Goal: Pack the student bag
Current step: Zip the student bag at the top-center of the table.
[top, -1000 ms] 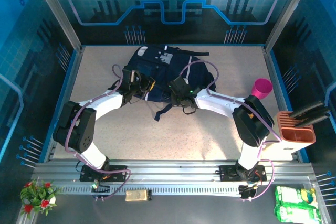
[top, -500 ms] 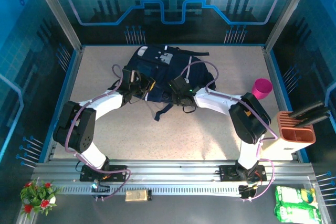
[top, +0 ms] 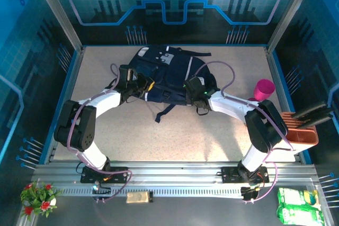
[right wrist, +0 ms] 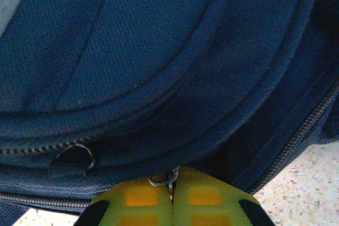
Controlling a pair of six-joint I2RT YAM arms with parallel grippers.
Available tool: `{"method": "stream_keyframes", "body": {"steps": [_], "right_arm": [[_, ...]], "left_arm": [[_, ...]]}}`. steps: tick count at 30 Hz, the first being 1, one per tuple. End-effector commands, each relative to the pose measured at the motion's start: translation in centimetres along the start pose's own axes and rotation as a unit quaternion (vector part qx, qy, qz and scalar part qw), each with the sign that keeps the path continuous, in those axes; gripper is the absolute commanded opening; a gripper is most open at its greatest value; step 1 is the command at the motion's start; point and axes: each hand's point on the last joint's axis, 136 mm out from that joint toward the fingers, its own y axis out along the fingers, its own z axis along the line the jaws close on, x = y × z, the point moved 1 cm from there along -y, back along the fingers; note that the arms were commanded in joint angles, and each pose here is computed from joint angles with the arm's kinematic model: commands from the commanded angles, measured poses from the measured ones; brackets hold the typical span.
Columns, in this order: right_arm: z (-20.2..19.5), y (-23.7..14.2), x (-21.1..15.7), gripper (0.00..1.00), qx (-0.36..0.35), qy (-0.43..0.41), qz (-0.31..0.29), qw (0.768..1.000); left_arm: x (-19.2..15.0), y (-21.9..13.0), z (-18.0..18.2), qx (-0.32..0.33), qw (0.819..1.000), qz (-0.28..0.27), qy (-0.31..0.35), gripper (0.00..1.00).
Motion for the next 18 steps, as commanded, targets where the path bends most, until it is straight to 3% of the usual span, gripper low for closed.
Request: {"method": "stream_keyframes", "body": {"steps": [1, 7, 9, 13, 18], "right_arm": [[-2.0, -1.1, 2.3, 0.00, -0.041, -0.037, -0.028, 0.998], [4.4, -2.1, 4.3, 0.00, 0.087, -0.107, -0.037, 0.990], [6.8, -2.5, 4.2, 0.00, 0.125, -0.128, -0.032, 0.983], [11.6, -3.2, 3.7, 0.00, 0.198, -0.161, -0.017, 0.967], [16.3, -4.0, 3.1, 0.00, 0.261, -0.176, -0.003, 0.949]], "left_arm": [[3.4, 0.0, -0.9, -0.011, 0.999, -0.024, 0.036, 0.04], [5.5, -1.4, 0.2, 0.005, 0.998, -0.047, 0.048, 0.38], [6.1, -2.7, 0.8, 0.009, 0.997, -0.064, 0.044, 0.45], [6.3, -5.5, 1.4, 0.006, 0.996, -0.085, 0.032, 0.52], [4.3, -7.3, 1.6, -0.016, 0.997, -0.071, 0.006, 0.55]]}}
